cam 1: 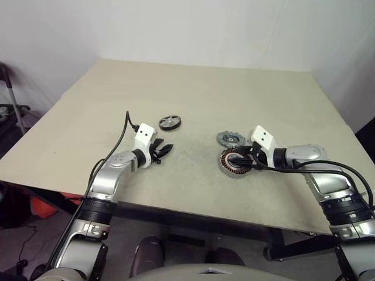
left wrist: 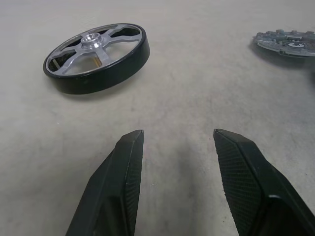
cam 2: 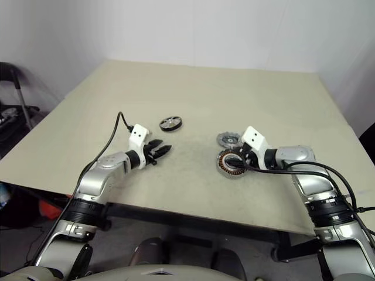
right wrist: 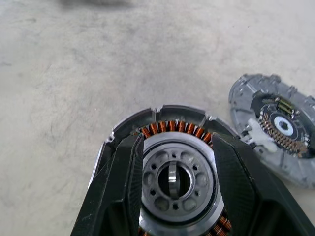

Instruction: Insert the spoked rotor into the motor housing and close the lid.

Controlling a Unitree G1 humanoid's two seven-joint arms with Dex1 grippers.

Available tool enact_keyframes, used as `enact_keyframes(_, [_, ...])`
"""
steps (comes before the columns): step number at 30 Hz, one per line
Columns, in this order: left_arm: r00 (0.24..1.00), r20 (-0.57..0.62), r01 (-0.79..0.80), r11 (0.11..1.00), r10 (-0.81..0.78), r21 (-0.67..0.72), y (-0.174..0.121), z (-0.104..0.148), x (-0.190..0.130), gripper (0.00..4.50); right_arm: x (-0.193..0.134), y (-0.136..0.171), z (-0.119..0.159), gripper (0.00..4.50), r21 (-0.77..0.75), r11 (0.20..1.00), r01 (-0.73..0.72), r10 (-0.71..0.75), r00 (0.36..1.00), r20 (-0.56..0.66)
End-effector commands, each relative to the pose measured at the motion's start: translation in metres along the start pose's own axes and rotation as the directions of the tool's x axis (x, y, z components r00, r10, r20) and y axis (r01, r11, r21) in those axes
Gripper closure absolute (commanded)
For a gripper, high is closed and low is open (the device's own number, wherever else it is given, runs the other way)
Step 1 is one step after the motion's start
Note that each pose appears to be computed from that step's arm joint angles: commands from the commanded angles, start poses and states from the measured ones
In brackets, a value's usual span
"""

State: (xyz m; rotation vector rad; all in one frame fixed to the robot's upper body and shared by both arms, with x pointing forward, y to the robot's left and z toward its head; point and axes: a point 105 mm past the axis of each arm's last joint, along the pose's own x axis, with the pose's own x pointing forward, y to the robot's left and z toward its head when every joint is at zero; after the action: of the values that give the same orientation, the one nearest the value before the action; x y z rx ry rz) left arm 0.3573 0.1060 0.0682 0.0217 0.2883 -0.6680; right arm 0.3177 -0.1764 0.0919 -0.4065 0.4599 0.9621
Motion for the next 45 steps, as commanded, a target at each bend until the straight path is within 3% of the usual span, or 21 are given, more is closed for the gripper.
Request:
enact_keyframes(1, [0.999, 0.042, 0.006, 0.999, -0.007, 0.034, 0.0, 0.014, 0.001, 2.11, -0.007, -0.01, 0.011, 2.71, -0.002, 0.999, 0.039, -0.039, 0.998, 0.044])
enact_keyframes(7, [0.999, 0.035, 0.007, 0.999, -0.008, 0.038, 0.0, 0.013, 0.001, 2.11, -0.008, -0.013, 0.006, 4.47, 0.008, 0.998, 0.056, -0.056, 0.998, 0.028])
enact_keyframes(20, [1.0, 0.021, 0.015, 0.999, -0.016, 0.041, -0.005, 0.009, 0.002, 2.11, -0.003, 0.005, -0.015, 4.47, 0.006, 1.0, 0.018, -0.018, 0.999, -0.043])
enact_keyframes(38, [1.0, 0.0, 0.001, 1.0, -0.001, 0.027, -0.001, 0.003, 0.001, 2.11, -0.014, -0.003, 0.015, 4.47, -0.018, 0.999, 0.042, -0.041, 0.997, 0.059])
enact_keyframes(45, [1.0, -0.001, -0.008, 1.0, 0.008, 0.022, 0.0, 0.002, -0.001, 2.11, -0.002, 0.005, -0.024, 4.47, 0.056, 0.998, 0.023, -0.021, 0.999, -0.04])
